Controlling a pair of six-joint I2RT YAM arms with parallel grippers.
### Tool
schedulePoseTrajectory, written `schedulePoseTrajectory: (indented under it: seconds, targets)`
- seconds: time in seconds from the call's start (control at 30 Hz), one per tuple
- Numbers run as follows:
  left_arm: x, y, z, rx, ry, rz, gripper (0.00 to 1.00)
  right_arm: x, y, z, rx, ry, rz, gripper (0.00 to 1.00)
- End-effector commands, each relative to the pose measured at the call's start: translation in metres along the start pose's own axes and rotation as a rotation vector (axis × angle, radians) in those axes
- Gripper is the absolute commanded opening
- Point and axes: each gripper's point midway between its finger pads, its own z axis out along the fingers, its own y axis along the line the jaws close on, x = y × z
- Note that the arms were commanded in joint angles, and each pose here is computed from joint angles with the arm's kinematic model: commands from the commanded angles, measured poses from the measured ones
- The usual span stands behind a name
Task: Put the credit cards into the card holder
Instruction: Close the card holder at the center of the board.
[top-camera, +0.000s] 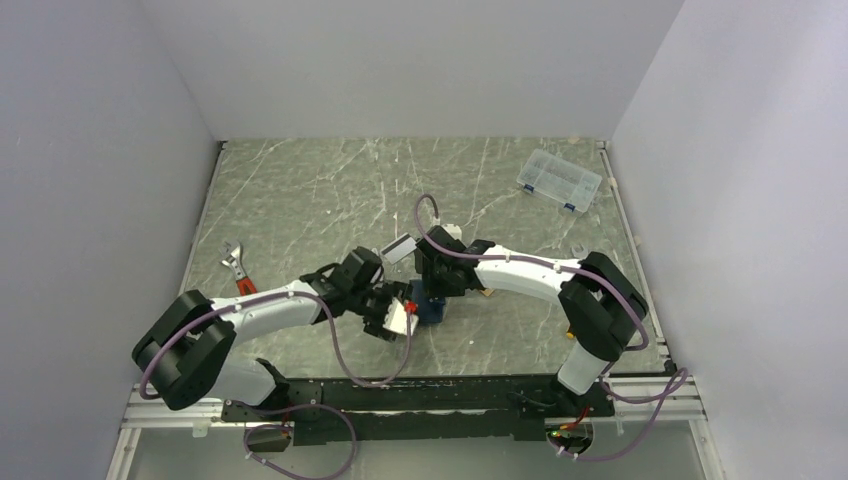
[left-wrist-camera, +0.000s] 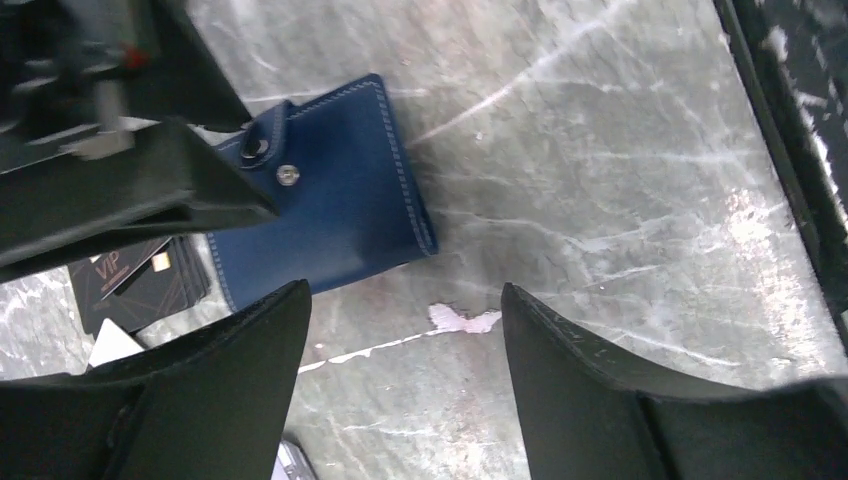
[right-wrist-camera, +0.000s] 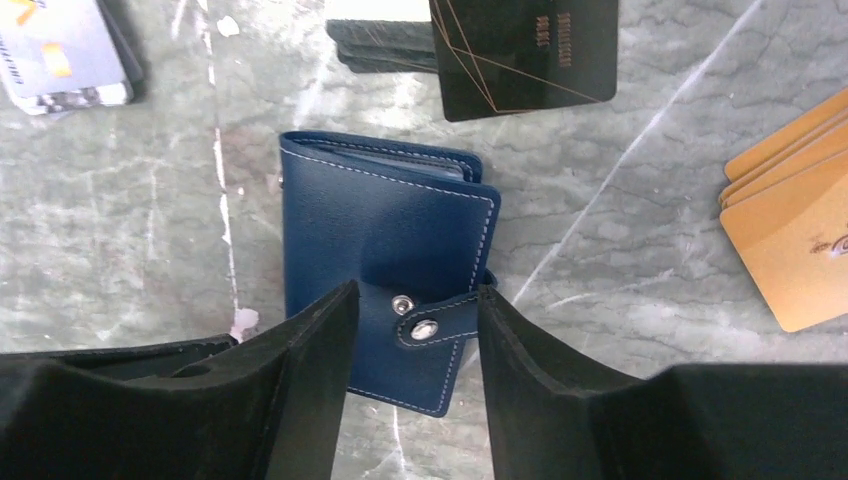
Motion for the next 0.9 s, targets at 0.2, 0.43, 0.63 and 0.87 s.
schedulePoseTrajectory:
  seconds: [0.2, 0.43, 0.63, 0.87]
  targets:
    - [0.008, 0.017, 0.016, -0.147, 0.113, 0.359, 0.63, -0.006, 0.001, -0.008, 0.033, 0.005, -0.001, 0.33]
    - [0.005, 0.018, 0.023, -0.117, 0.127, 0.418, 0.55, -0.006, -0.005, -0.013, 0.053, -0.003, 0.0, 0.2]
    - [0.012, 0.007, 0.033, -0.051, 0.162, 0.451, 0.34, -0.006, -0.007, -0.018, 0.05, -0.007, 0.008, 0.08]
    - [0.015, 0.005, 0.038, -0.014, 0.175, 0.45, 0.29, -0.003, -0.004, -0.019, 0.024, 0.001, 0.022, 0.0]
